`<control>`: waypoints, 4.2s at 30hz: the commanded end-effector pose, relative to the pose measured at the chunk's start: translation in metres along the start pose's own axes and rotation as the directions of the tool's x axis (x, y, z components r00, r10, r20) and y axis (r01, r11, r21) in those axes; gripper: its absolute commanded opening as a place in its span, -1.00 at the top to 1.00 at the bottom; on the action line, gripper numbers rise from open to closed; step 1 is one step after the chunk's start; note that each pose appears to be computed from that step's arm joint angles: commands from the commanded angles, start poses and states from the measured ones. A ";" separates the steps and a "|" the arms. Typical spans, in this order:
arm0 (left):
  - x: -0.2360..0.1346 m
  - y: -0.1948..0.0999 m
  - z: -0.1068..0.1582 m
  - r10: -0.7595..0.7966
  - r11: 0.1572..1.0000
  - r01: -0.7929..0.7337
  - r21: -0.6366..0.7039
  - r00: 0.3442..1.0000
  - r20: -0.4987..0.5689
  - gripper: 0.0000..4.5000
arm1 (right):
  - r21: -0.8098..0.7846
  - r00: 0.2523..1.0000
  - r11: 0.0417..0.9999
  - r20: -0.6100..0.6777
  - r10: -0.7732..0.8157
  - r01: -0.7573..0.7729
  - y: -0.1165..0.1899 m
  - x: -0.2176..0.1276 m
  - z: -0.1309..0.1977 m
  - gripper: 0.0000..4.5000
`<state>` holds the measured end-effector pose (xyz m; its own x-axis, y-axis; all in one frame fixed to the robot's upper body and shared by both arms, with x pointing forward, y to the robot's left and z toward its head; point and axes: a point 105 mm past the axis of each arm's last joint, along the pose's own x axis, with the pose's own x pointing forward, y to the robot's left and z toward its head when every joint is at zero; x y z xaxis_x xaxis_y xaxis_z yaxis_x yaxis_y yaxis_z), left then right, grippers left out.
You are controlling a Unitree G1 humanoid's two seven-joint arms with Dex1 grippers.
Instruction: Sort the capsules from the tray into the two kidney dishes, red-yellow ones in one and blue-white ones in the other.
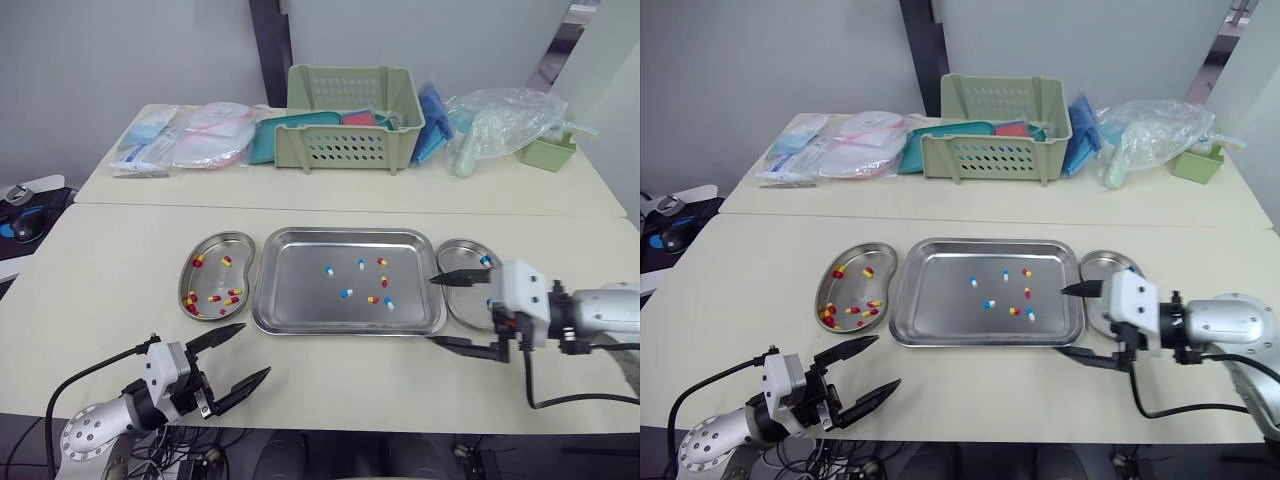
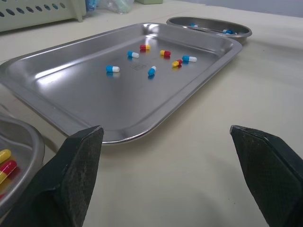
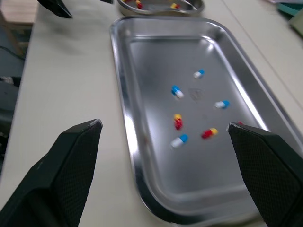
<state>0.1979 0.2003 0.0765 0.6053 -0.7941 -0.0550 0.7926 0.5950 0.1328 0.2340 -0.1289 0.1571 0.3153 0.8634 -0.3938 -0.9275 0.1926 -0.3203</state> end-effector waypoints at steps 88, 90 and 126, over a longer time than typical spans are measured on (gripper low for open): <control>0.007 0.015 0.025 0.098 0.995 -0.098 0.005 0.995 0.006 -1.00 | -0.164 0.999 0.986 0.011 0.032 -0.029 -0.036 0.073 0.029 -0.12; -0.002 0.028 0.028 0.195 0.981 -0.194 0.023 0.981 -0.015 -1.00 | -0.171 0.999 0.985 0.039 0.005 0.001 -0.026 0.055 0.025 -0.12; -0.195 0.102 -0.020 0.717 0.665 -0.740 0.103 0.592 -0.369 -1.00 | 0.069 0.842 0.890 -0.363 -0.399 0.451 -0.011 -0.162 -0.111 -0.99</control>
<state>0.1612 0.4126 0.0696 0.9470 -0.0119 -0.3210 0.0802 0.9764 0.2006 0.2141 -0.3245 0.1191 0.6907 0.4775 -0.5431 -0.7087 0.5963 -0.3770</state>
